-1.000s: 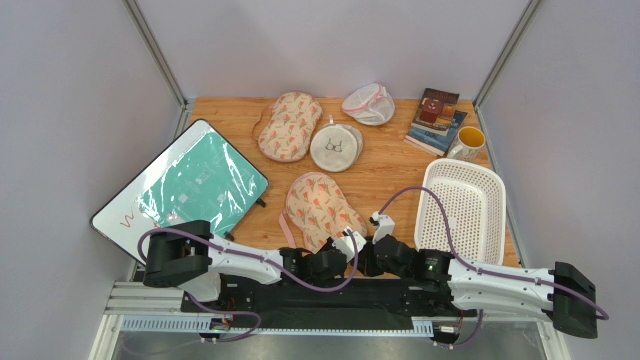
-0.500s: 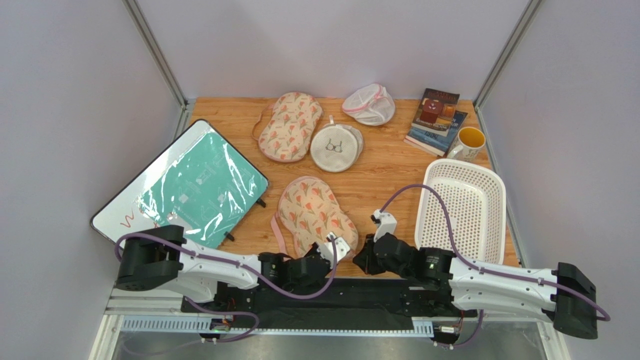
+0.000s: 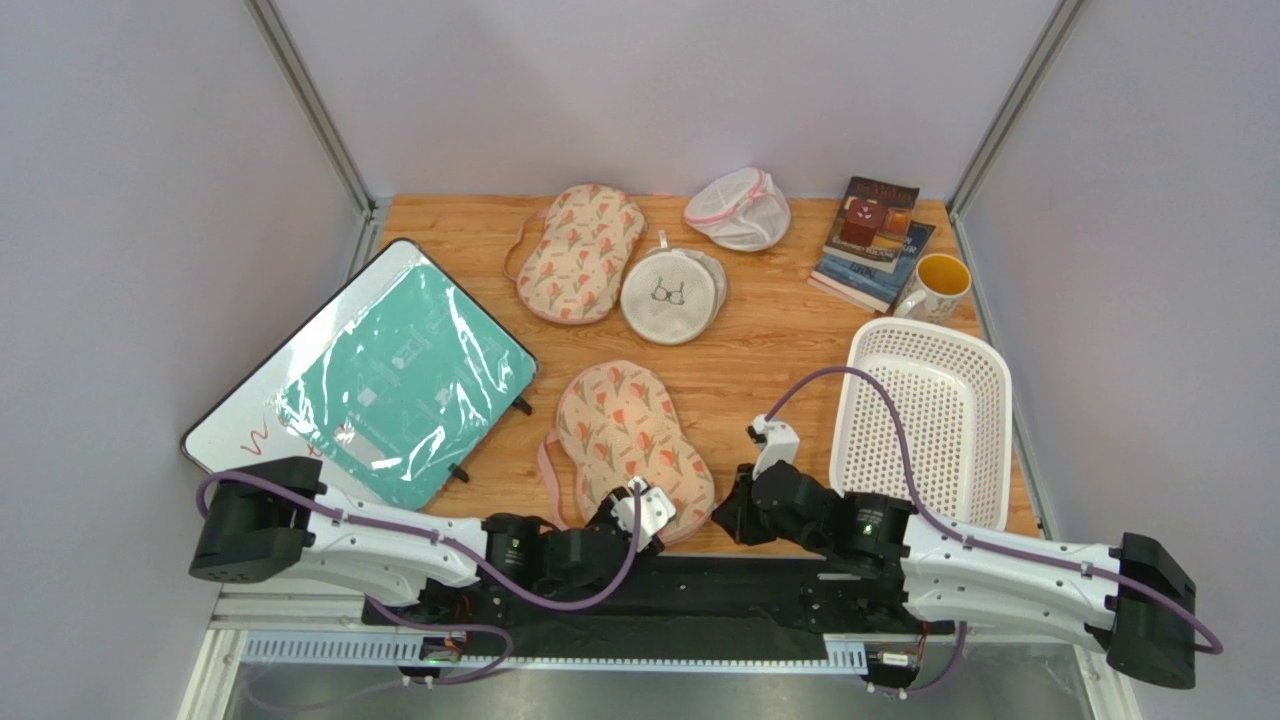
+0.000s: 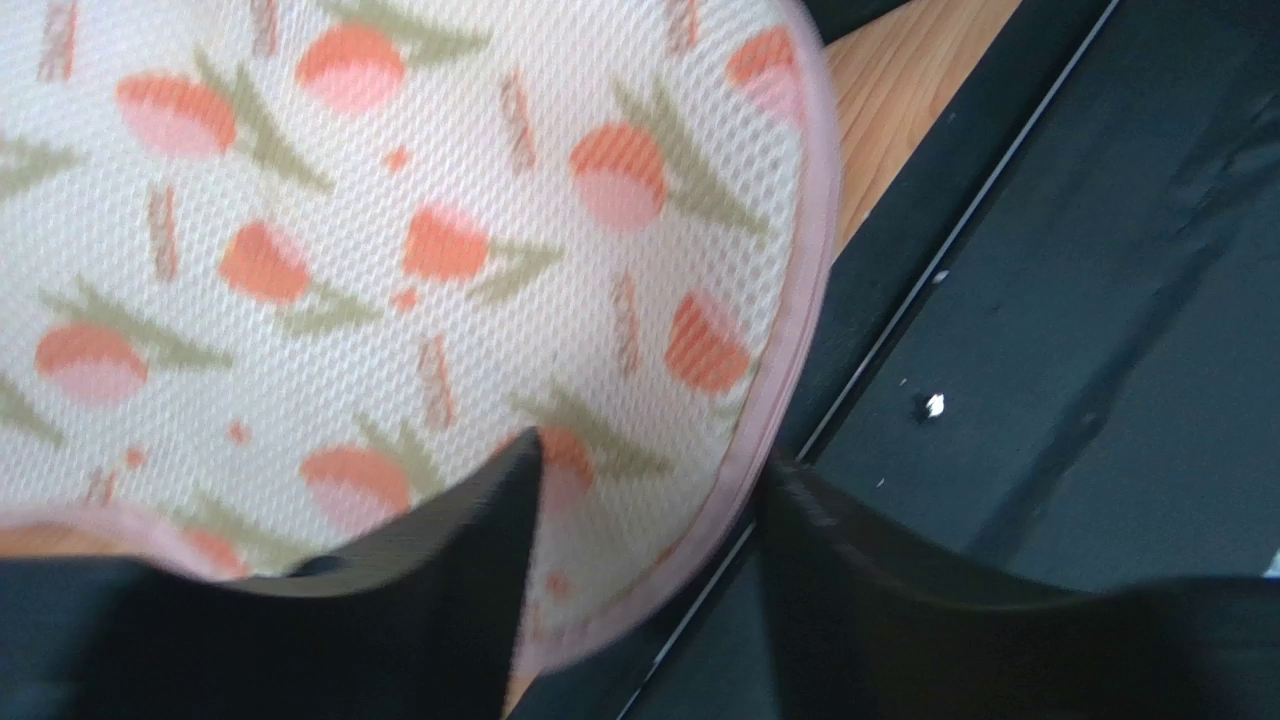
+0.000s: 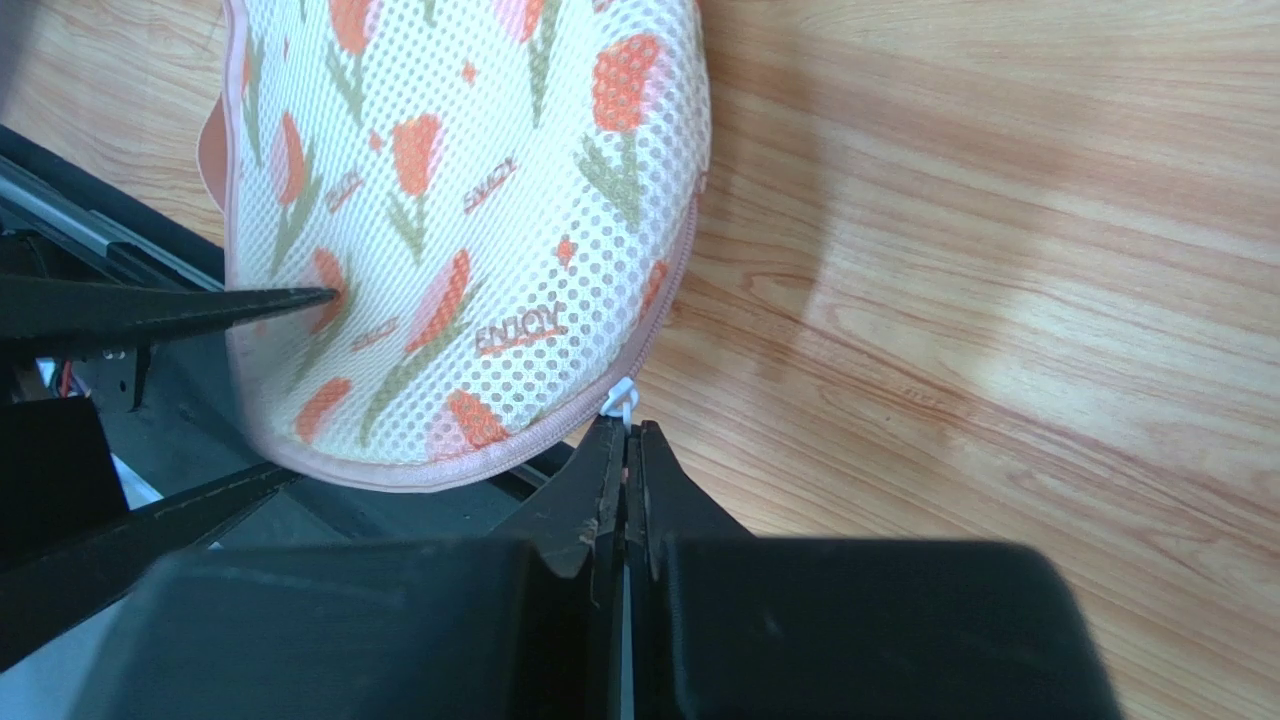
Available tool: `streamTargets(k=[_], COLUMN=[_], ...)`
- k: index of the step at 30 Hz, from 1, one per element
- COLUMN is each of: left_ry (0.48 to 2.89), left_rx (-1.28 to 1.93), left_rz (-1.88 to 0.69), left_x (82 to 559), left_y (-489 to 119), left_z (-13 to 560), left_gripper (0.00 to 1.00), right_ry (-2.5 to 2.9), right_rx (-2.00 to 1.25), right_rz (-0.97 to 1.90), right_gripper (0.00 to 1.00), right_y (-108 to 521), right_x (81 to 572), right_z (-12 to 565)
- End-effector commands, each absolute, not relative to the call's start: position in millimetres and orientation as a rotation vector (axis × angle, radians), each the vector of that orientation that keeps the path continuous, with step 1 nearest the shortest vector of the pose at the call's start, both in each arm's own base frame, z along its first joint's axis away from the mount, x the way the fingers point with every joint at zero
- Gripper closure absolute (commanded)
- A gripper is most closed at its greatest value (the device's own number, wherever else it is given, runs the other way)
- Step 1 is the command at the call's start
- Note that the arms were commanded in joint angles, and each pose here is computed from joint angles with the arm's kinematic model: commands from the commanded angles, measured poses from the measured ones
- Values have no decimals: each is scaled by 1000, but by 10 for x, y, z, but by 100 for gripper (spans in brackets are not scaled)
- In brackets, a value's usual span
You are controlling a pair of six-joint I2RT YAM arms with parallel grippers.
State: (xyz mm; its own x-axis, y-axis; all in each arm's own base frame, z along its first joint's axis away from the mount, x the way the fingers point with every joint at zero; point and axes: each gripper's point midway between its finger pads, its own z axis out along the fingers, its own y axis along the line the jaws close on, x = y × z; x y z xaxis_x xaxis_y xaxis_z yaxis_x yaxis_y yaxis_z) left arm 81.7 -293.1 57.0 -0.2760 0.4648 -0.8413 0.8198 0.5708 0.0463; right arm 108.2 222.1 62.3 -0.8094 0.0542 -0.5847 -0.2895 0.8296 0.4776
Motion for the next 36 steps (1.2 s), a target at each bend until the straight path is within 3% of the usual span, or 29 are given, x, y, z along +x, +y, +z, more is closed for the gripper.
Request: streamTargets(k=[1, 3, 14, 28, 31, 36], left_ry=[1971, 1950, 1784, 1813, 1839, 1876], left_rx=[1027, 1021, 1018, 1065, 1063, 1040], left_rz=[-475, -495, -555, -425, -395, -351], left_x=[780, 774, 806, 964, 991, 1026], left_y=[-2778, -2836, -3382, -3690, -3620, -3504], left_z=[542, 676, 1286, 913, 800, 646], left_gripper=[25, 21, 16, 16, 19, 46], right_ry=[2383, 2383, 2397, 2393, 2394, 2393], right_rx=[-184, -188, -217, -247, -254, -262], right_rz=[751, 764, 823, 918, 922, 924], right_gripper=[100, 100, 100, 100, 100, 100], right_y=[2209, 2237, 2380, 2481, 2492, 2502], right_x=[1121, 1115, 1051, 902, 881, 860], right_z=[708, 713, 701, 739, 743, 751])
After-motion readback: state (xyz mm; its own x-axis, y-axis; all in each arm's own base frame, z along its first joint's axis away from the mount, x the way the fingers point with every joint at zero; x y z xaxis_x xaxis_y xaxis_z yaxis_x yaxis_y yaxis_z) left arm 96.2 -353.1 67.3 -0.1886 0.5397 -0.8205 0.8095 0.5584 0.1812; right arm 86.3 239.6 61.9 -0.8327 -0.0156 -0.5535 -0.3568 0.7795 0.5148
